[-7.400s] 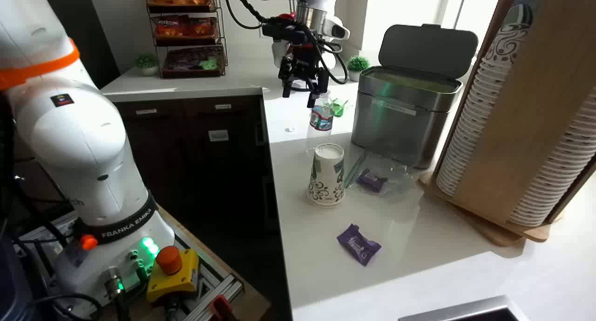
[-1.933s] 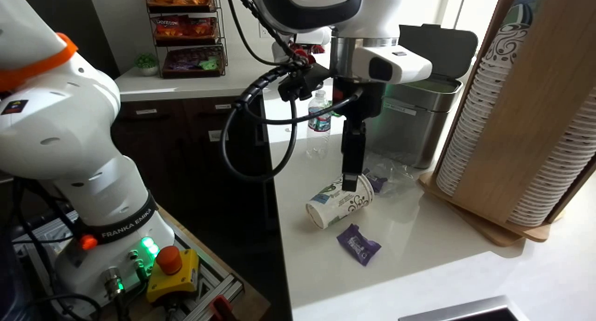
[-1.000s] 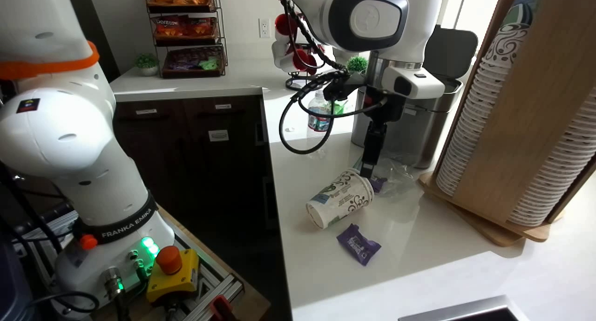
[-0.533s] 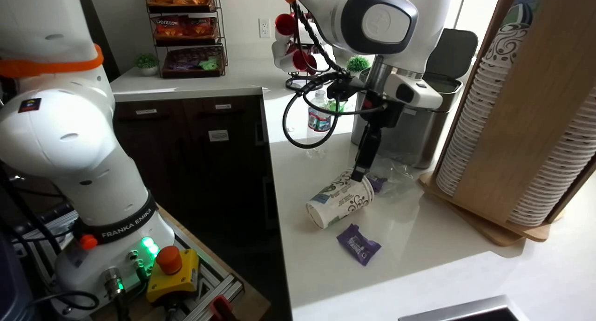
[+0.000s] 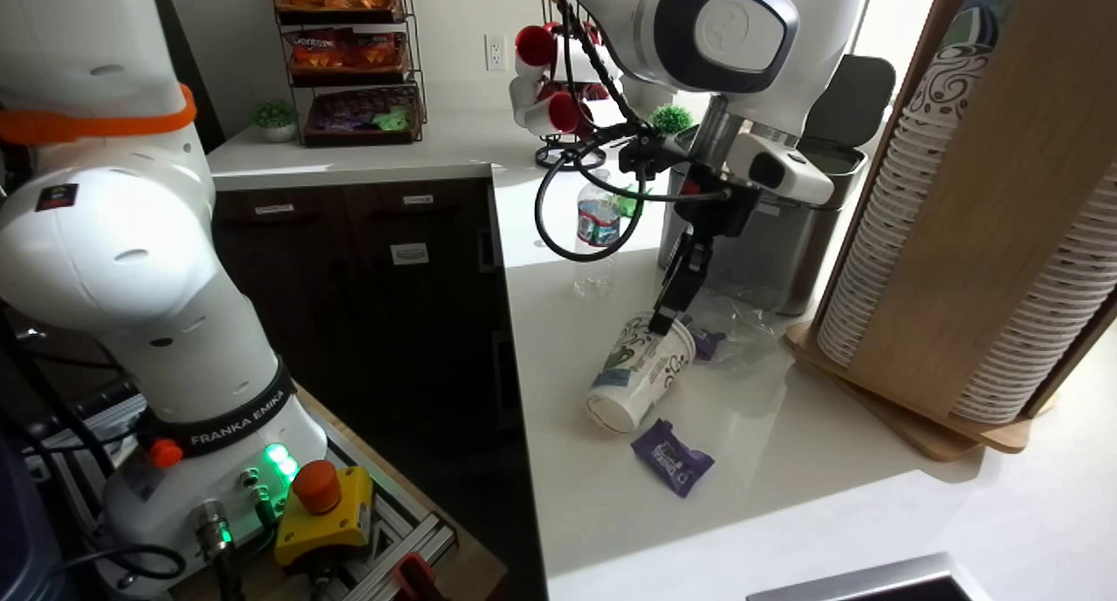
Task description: Place the two coffee cups upright then put one purple sachet inside the stacked cups.
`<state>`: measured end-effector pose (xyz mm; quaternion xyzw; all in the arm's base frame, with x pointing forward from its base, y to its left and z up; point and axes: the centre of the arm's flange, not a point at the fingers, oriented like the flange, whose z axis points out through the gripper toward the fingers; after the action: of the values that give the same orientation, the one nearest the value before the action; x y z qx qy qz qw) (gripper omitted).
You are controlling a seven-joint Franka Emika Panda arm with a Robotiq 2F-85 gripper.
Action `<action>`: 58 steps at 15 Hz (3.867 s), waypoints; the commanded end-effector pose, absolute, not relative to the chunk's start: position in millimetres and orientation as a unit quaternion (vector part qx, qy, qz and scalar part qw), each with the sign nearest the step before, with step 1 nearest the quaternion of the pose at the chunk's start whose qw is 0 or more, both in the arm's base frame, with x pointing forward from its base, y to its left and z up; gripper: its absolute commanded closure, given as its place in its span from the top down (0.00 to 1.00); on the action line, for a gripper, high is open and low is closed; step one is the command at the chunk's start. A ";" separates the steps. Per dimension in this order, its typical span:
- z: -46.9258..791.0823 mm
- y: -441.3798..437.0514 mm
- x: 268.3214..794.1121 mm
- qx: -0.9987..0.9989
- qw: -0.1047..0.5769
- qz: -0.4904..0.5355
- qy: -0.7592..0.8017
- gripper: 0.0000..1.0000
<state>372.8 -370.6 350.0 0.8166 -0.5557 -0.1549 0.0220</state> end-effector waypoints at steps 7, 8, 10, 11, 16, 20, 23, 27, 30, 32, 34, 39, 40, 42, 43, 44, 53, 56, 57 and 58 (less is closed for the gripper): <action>389.1 -340.7 377.2 0.868 0.040 -0.133 -0.476 0.03; 394.1 -338.4 375.7 0.872 0.046 -0.126 -0.470 0.03; 403.3 -332.1 370.8 0.884 0.050 -0.109 -0.452 0.03; 408.5 -325.1 365.1 0.891 0.054 -0.095 -0.440 0.03; 415.6 -309.1 338.6 0.921 0.088 -0.036 -0.378 0.03; 409.0 -300.7 321.1 0.933 0.092 -0.010 -0.347 0.03; 403.9 -296.0 311.9 0.938 0.088 -0.008 -0.336 0.04; 406.7 -297.1 302.8 0.939 0.086 -0.001 -0.334 0.01; 411.7 -300.2 297.5 0.938 0.082 0.011 -0.338 0.01; 415.8 -303.9 291.2 0.935 0.081 0.024 -0.345 0.01; 419.6 -307.0 286.5 0.933 0.077 0.036 -0.350 0.01; 403.1 -299.4 280.1 0.933 0.054 0.057 -0.351 0.15; 399.1 -297.3 279.9 0.934 0.053 0.058 -0.349 0.15; 390.7 -293.9 278.1 0.935 0.045 0.059 -0.347 0.05; 388.6 -293.5 274.9 0.935 0.043 0.064 -0.347 0.03; 390.4 -294.4 273.8 0.934 0.043 0.070 -0.347 0.00; 396.9 -295.1 261.4 0.924 0.003 0.100 -0.368 0.01; 399.9 -298.2 257.4 0.920 -0.012 0.106 -0.378 0.01; 402.1 -300.4 256.6 0.917 -0.015 0.109 -0.383 0.01; 403.6 -301.7 255.8 0.915 -0.021 0.111 -0.386 0.01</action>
<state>266.1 -301.0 401.1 0.9196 -0.3815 0.0934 -0.0009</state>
